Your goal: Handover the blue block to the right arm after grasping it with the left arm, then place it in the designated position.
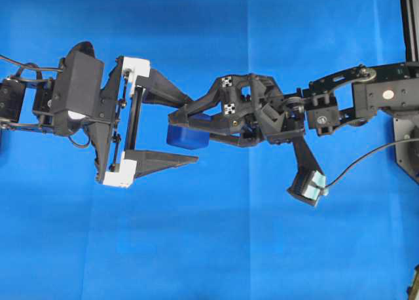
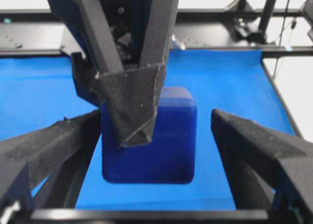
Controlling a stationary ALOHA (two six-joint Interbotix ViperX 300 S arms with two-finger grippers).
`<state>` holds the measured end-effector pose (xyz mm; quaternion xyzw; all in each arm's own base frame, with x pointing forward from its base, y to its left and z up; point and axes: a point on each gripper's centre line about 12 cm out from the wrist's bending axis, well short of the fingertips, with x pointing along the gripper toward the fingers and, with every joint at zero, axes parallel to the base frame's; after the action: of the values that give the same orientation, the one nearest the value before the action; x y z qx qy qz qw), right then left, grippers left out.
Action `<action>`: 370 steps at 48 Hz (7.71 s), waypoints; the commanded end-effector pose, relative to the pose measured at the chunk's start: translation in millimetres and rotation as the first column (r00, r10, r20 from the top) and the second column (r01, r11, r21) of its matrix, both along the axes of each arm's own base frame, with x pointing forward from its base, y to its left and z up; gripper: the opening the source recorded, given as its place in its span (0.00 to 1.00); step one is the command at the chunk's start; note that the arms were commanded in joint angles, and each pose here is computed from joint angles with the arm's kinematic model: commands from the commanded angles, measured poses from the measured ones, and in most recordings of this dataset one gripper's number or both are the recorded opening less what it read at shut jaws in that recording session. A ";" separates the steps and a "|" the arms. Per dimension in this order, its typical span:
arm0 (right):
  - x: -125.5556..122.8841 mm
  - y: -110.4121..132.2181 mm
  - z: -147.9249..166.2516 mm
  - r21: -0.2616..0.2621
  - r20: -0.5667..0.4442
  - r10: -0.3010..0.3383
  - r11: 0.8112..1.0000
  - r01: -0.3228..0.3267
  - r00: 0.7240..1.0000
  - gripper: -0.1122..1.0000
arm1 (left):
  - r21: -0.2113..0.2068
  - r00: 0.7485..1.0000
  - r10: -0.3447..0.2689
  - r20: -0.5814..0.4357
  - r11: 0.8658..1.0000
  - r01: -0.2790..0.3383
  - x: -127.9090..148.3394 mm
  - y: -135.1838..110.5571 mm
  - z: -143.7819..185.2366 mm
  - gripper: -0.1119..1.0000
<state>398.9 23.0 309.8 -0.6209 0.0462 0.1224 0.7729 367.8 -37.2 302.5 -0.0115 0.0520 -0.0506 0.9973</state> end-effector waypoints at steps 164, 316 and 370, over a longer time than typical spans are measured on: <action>-110.0 0.5 12.7 0.888 -0.379 -0.233 0.180 0.423 0.896 0.52 | 0.007 0.999 -0.002 0.042 1.000 0.001 -10.8 0.6 14.7 0.94; -48.9 6.2 -97.6 0.703 -0.656 -0.238 0.151 0.695 0.716 0.52 | -0.002 0.999 0.001 0.049 1.000 -0.001 -9.9 1.1 16.6 0.94; 30.2 7.9 -199.6 0.675 -0.714 -0.130 0.131 0.726 0.687 0.52 | 0.007 0.999 0.004 0.038 1.000 -0.005 -10.8 2.9 13.8 0.94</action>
<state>423.7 29.8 98.3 0.0535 0.3670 0.0318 0.9281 356.1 -35.4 304.5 -0.0062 0.0502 -0.0499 0.9975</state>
